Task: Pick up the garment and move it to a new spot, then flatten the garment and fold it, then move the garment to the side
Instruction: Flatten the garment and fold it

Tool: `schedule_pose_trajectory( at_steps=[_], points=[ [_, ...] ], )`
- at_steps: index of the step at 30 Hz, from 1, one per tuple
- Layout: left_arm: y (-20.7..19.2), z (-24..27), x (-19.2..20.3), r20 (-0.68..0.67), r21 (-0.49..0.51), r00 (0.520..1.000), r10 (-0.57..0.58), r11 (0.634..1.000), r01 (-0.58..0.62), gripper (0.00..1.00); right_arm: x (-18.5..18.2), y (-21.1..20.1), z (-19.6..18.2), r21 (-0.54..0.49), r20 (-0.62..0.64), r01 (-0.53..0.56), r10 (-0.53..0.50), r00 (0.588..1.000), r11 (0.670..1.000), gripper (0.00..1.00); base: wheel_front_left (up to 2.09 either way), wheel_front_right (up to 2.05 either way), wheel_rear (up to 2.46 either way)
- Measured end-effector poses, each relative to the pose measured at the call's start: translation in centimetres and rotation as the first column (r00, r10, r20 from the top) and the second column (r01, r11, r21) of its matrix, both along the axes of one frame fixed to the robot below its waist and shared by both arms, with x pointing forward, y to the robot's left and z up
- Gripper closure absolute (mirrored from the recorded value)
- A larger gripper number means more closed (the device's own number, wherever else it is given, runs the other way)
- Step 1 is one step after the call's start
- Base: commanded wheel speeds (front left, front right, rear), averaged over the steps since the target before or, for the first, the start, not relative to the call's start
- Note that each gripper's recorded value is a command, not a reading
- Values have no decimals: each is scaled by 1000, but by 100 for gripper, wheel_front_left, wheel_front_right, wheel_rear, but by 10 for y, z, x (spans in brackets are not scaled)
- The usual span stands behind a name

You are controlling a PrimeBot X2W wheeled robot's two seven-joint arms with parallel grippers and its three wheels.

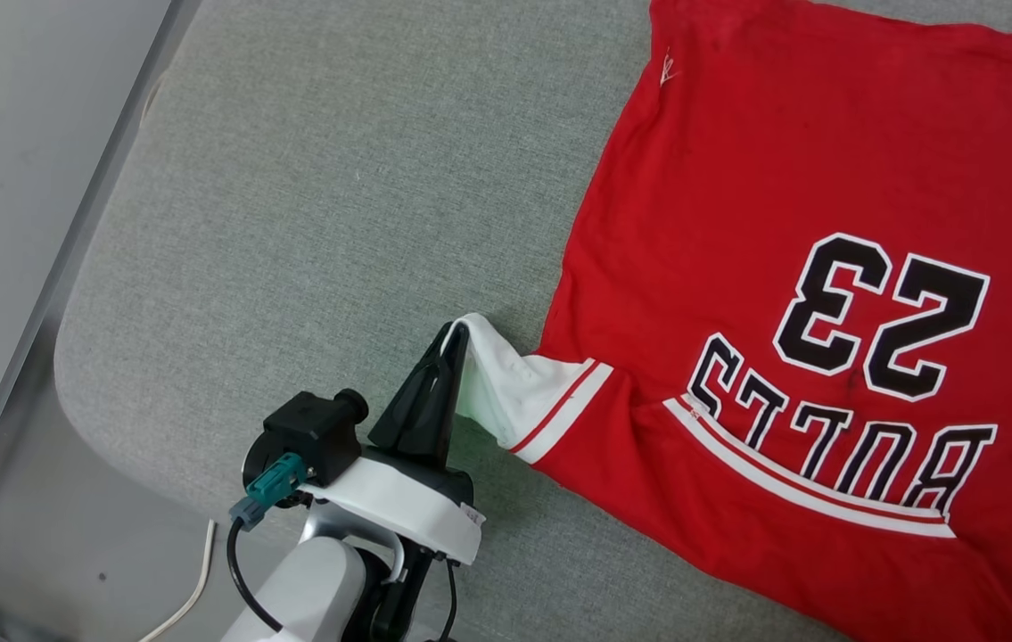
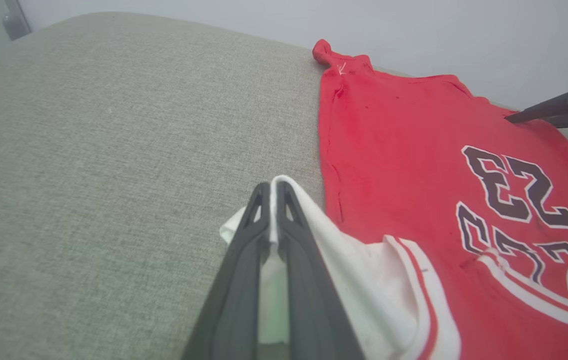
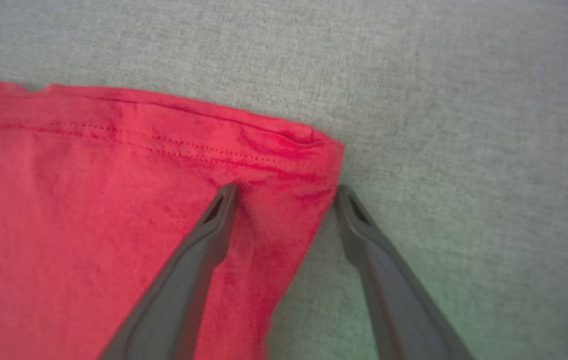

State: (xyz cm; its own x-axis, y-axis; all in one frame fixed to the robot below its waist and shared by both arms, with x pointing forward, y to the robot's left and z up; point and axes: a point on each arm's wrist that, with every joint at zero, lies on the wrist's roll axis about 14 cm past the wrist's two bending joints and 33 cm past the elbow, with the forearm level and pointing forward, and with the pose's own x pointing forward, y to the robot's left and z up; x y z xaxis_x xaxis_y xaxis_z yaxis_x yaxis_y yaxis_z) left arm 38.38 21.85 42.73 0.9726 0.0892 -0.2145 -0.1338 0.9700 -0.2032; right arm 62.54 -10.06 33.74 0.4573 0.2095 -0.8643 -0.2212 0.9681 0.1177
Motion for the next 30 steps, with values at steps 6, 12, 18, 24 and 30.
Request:
schedule_pose_trajectory(
  at_steps=[6, 12, 18, 24, 30],
  points=[
    [2, 1, -1, 4, 1, 1000, 8, 1000, -8, 100, -12, -3, -3, -2, -97, 12, -12, 995, 1000, 100, 0, 0, 0],
    [4, 3, -5, 6, 4, 1000, 15, 1000, -15, 100, -13, -4, 7, -14, -71, 9, -10, 997, 1000, 100, 0, 0, 0],
    [12, 6, -18, 9, 2, 999, 46, 999, -46, 100, -18, -21, 34, -64, 0, 7, -7, 1000, 998, 100, 0, 0, 0],
    [17, 9, -30, 12, 4, 998, 60, 998, -60, 100, -44, -58, 58, -92, 58, 39, -34, 998, 995, 100, 0, 0, 0],
    [10, 7, -36, -4, -8, 1000, 19, 1000, -19, 100, -97, -104, 70, -99, 96, 98, -89, 991, 990, 100, 0, 0, 0]
  ],
)
